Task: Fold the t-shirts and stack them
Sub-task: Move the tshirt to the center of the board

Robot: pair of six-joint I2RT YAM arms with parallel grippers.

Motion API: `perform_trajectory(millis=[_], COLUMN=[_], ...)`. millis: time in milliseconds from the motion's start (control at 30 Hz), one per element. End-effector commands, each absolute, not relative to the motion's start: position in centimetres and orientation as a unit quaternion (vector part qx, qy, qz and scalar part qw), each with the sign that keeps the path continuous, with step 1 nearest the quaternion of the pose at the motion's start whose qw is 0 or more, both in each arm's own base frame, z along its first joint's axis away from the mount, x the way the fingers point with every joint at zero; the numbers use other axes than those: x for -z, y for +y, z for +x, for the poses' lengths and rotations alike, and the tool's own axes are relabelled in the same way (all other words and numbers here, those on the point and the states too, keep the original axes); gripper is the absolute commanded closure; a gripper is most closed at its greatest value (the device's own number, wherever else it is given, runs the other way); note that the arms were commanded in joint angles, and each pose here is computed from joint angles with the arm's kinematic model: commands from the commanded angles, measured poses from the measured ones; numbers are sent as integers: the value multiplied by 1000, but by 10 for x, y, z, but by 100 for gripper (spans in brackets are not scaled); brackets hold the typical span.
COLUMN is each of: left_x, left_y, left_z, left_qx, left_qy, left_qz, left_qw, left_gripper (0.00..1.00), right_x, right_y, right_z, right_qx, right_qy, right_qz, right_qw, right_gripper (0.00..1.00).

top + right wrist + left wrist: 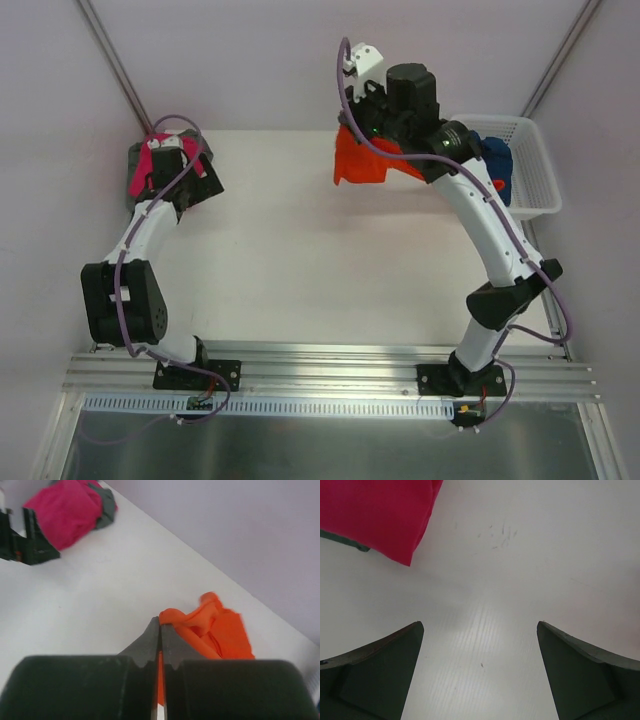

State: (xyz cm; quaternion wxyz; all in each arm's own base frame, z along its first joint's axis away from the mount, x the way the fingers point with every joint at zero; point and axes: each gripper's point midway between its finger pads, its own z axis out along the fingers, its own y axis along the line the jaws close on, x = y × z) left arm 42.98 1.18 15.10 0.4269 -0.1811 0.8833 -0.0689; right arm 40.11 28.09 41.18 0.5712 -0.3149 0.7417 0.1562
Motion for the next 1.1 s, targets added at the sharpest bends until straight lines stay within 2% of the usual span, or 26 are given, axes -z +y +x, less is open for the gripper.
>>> perform_trajectory(millis=[0, 133, 433, 500, 700, 733, 767, 800, 867, 900, 1067], left_x=[-167, -169, -176, -175, -173, -173, -175, -175, -179, -181, -178], left_y=[17, 27, 62, 61, 49, 48, 46, 45, 39, 38, 14], left_z=[409, 392, 373, 372, 372, 372, 374, 375, 379, 380, 384], left_qx=[78, 74, 64, 68, 97, 99, 103, 105, 121, 126, 173], left_qy=[869, 863, 846, 847, 850, 852, 852, 852, 854, 855, 869], left_qz=[-207, -220, -263, -260, -251, -245, -241, -238, -223, -218, -166], left_qw=[443, 449, 460, 459, 453, 452, 453, 453, 454, 454, 432], left_gripper=[1, 1, 1, 1, 1, 1, 1, 1, 1, 1, 1], right_x=[-474, -510, -541, -533, -432, -408, -399, -380, -353, -346, -331], right_y=[324, 351, 367, 365, 310, 299, 294, 278, 265, 256, 259], right_z=[372, 355, 325, 332, 390, 403, 409, 416, 426, 430, 419], right_qx=[-218, -239, -273, -253, -152, -114, -102, -94, -86, -79, -99], right_qy=[664, 602, 553, 560, 654, 685, 702, 739, 771, 778, 788], right_qz=[-355, -376, -383, -386, -356, -346, -340, -316, -298, -292, -310], right_qw=[620, 662, 688, 688, 650, 631, 618, 588, 556, 551, 523], right_gripper=[99, 99, 99, 99, 99, 93, 78, 41, 12, 3, 3])
